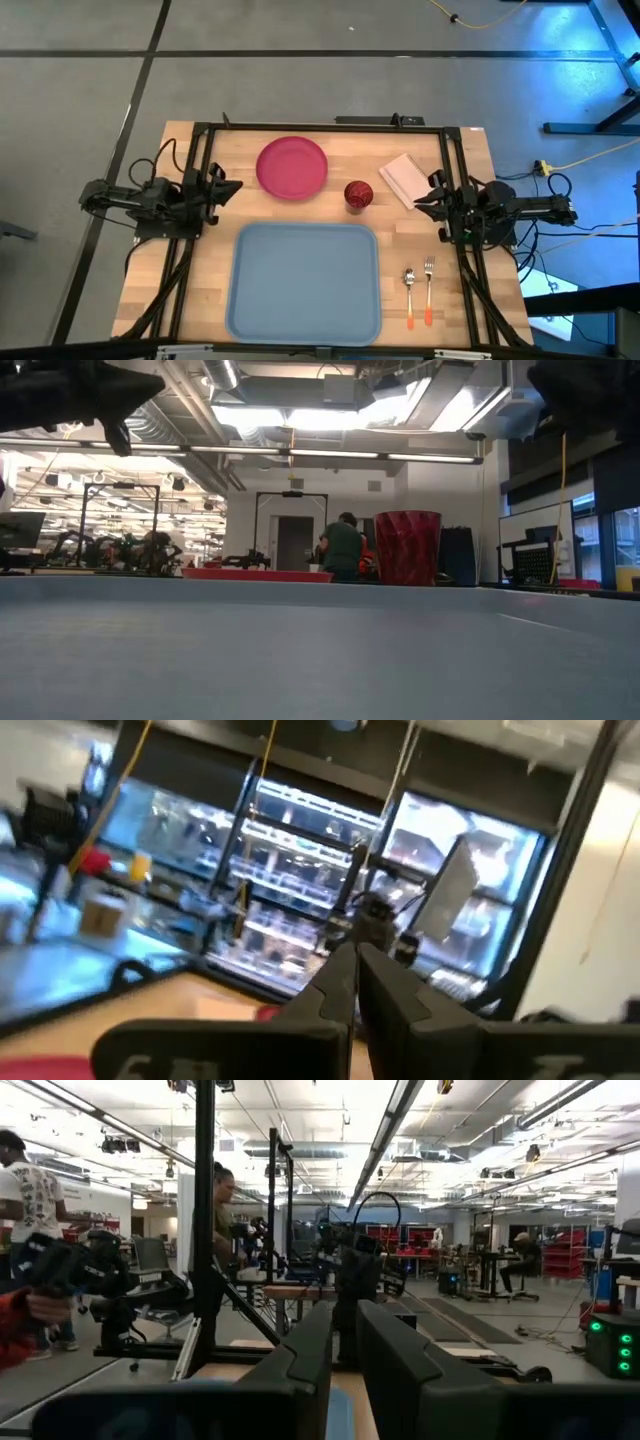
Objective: Pick and place plate/cup/fork/spoon on tray
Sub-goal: Put the pink plate on the blue tray
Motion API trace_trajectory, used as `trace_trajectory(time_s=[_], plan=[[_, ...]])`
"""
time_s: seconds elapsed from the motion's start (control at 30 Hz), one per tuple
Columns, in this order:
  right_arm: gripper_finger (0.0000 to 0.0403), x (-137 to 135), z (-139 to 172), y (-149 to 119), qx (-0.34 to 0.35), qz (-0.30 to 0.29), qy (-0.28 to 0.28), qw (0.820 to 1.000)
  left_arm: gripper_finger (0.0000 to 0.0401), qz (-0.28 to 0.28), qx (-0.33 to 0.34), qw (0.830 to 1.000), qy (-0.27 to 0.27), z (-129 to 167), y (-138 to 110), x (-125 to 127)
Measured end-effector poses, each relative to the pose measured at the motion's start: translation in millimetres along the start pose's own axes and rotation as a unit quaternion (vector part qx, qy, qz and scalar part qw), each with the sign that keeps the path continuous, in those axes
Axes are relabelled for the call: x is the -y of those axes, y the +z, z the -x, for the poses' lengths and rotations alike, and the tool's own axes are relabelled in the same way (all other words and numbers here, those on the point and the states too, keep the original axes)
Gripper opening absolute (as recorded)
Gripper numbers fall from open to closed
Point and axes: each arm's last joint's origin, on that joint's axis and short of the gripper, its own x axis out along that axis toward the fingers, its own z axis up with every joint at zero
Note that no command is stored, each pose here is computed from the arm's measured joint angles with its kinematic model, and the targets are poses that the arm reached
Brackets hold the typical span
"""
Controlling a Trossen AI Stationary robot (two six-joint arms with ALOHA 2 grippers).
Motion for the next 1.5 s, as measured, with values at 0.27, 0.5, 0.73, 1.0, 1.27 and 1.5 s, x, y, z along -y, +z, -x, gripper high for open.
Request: trace_trajectory(time_s=[0.27, 0.5, 0.73, 1.0, 1.27, 1.5], plan=[[0.0057, 1.5, 0.1, -2.3, -0.013, 0.023, -0.025, 0.999, 0.0008, 0.029, 0.008, 0.999, -0.019, -10.8, 1.4, 5.3], [0.0057, 5.0, 0.5, -2.3, -0.017, 0.050, -0.087, 0.995, 0.0002, 0.064, -0.162, 0.975, 0.137, -33.7, -24.6, 1.4], [0.0057, 6.2, 0.7, -2.2, -0.018, 0.050, -0.108, 0.993, 0.0001, -0.005, -0.233, 0.954, 0.192, -66.9, -12.5, 3.5], [0.0057, 6.2, 0.7, -1.8, -0.016, 0.048, -0.108, 0.993, 0.0003, -0.062, -0.351, 0.872, 0.335, -100.7, -10.3, -20.4], [0.0057, 6.2, 0.7, -3.3, -0.021, 0.025, -0.108, 0.994, 0.0001, -0.152, -0.429, 0.822, 0.343, -126.2, -17.0, -49.6], [0.0057, 6.1, 1.1, -8.9, -0.046, -0.005, -0.108, 0.993, 0.0001, -0.216, -0.472, 0.772, 0.367, -127.6, -34.4, -66.7]])
